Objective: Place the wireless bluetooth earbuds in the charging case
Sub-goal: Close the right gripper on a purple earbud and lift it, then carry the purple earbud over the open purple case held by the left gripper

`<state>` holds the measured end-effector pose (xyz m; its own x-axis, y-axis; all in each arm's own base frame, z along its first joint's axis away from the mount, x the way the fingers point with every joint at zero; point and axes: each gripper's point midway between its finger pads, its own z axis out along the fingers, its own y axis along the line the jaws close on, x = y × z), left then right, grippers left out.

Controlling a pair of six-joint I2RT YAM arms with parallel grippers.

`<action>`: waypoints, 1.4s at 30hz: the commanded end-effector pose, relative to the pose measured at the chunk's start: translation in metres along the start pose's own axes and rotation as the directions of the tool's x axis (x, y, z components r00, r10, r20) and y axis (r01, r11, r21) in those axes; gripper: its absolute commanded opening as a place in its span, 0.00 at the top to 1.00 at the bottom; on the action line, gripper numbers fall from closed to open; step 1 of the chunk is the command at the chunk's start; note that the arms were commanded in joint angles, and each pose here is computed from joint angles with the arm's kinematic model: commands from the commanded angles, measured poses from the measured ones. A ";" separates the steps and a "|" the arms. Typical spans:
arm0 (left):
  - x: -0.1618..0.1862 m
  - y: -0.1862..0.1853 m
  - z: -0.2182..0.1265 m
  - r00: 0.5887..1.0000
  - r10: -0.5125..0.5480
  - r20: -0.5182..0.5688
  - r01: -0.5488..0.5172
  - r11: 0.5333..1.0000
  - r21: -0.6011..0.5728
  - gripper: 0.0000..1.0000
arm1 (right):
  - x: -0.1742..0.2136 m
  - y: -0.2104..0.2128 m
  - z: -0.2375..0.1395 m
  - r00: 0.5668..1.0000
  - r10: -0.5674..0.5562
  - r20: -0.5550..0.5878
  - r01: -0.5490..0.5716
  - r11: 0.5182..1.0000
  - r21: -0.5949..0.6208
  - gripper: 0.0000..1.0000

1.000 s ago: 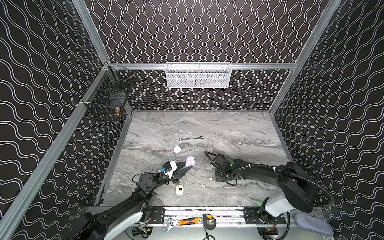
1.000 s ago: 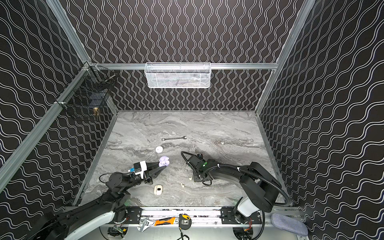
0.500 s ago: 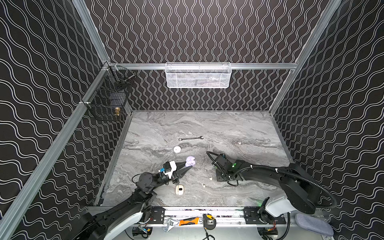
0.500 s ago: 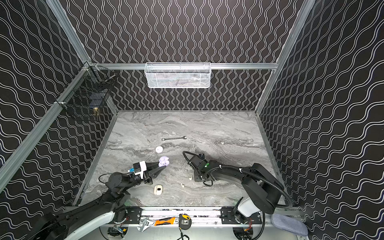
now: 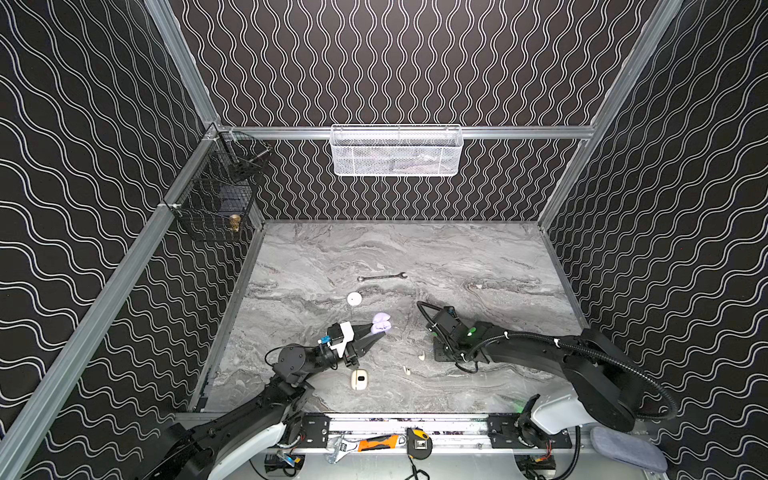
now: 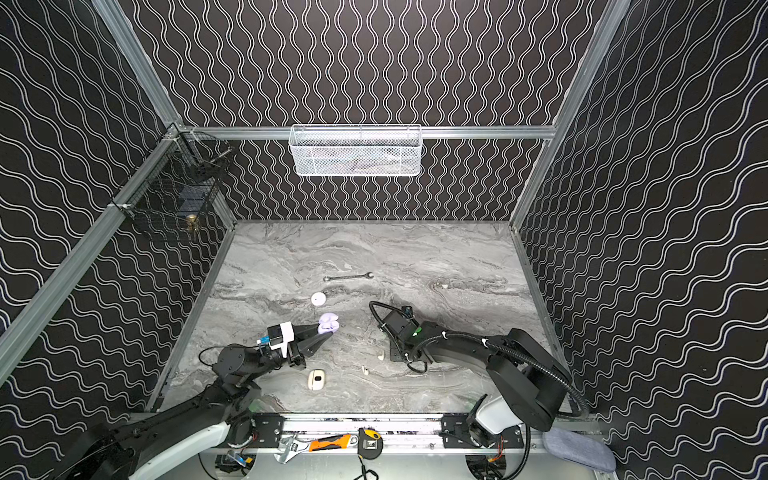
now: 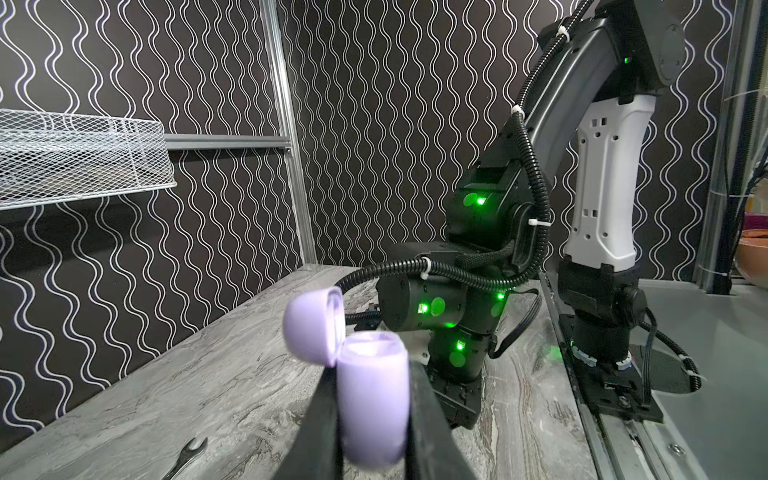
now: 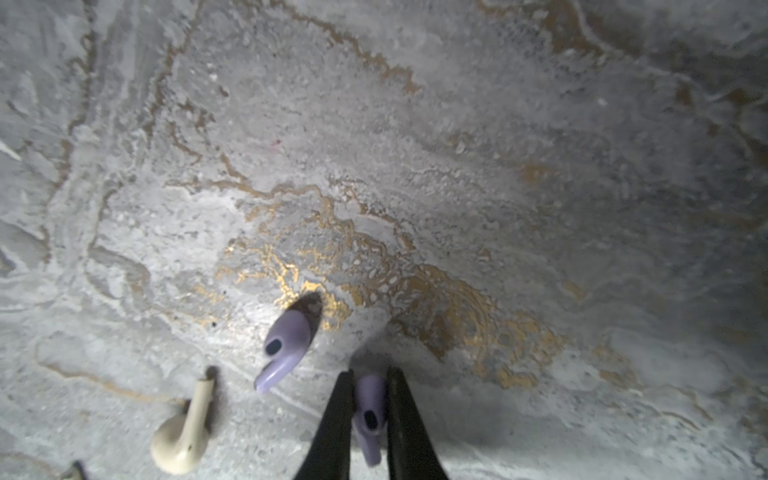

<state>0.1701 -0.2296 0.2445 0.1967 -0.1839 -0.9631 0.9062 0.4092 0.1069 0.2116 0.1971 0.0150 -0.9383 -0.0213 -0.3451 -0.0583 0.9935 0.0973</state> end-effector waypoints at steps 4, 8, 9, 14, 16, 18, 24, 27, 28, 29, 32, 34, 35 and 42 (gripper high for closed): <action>-0.012 -0.003 -0.001 0.998 0.024 0.053 -0.025 1.000 0.012 1.00 | 0.001 0.000 -0.010 0.997 0.070 0.017 -0.069 0.996 -0.051 0.90; -0.010 -0.002 -0.001 0.999 0.029 0.040 -0.029 1.000 0.007 1.00 | -0.011 -0.002 -0.029 0.991 0.101 0.086 -0.094 0.993 -0.073 0.90; -0.009 -0.002 -0.001 0.999 0.030 0.039 -0.030 1.000 0.003 1.00 | -0.015 -0.002 -0.036 0.988 0.108 0.109 -0.099 0.992 -0.083 0.90; -0.009 -0.002 -0.002 0.998 0.028 0.054 -0.028 1.000 0.005 1.00 | -0.041 0.004 -0.074 0.966 0.142 0.217 -0.110 0.982 -0.153 0.93; -0.010 -0.003 -0.002 0.998 0.028 0.058 -0.029 1.000 0.010 1.00 | -0.053 0.010 -0.094 0.950 0.163 0.267 -0.108 0.972 -0.210 0.93; -0.011 -0.004 -0.003 0.997 0.029 0.066 -0.030 0.999 0.014 1.00 | -0.065 0.019 -0.119 0.930 0.182 0.320 -0.087 0.954 -0.287 0.94; -0.013 -0.006 -0.003 0.997 0.028 0.076 -0.030 0.999 0.025 1.00 | -0.089 0.040 -0.185 0.857 0.246 0.452 -0.003 0.881 -0.473 0.95; -0.015 -0.007 -0.004 0.995 0.029 0.091 -0.032 0.999 0.027 1.00 | -0.096 0.062 -0.216 0.824 0.263 0.502 0.089 0.815 -0.573 0.96; -0.016 -0.007 -0.004 0.995 0.030 0.092 -0.032 0.999 0.027 1.00 | -0.098 0.069 -0.224 0.815 0.266 0.515 0.119 0.794 -0.596 0.96; -0.016 -0.007 -0.005 0.995 0.031 0.095 -0.034 0.999 0.025 1.00 | -0.099 0.077 -0.235 0.802 0.269 0.533 0.152 0.771 -0.619 0.97; -0.015 -0.007 -0.004 0.996 0.033 0.088 -0.035 0.999 0.026 1.00 | -0.101 0.099 -0.264 0.764 0.276 0.582 0.250 0.705 -0.663 0.97; -0.015 -0.007 -0.005 0.995 0.035 0.089 -0.038 0.999 0.026 1.00 | -0.099 0.115 -0.285 0.738 0.288 0.611 0.316 0.652 -0.689 0.98; -0.015 -0.007 -0.005 0.995 0.036 0.093 -0.039 0.999 0.024 1.00 | -0.097 0.122 -0.294 0.727 0.294 0.621 0.348 0.623 -0.701 0.98; -0.020 -0.009 -0.008 0.992 0.034 0.120 -0.037 0.999 0.026 1.00 | -0.076 0.152 -0.326 0.646 0.350 0.679 0.486 0.497 -0.719 0.90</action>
<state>0.1610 -0.2257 0.2474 0.2418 -0.2284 -0.9430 0.9068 0.3990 0.1359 0.1671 0.3132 0.3283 -0.4829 0.2991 -0.8230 -0.6781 0.4670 0.5676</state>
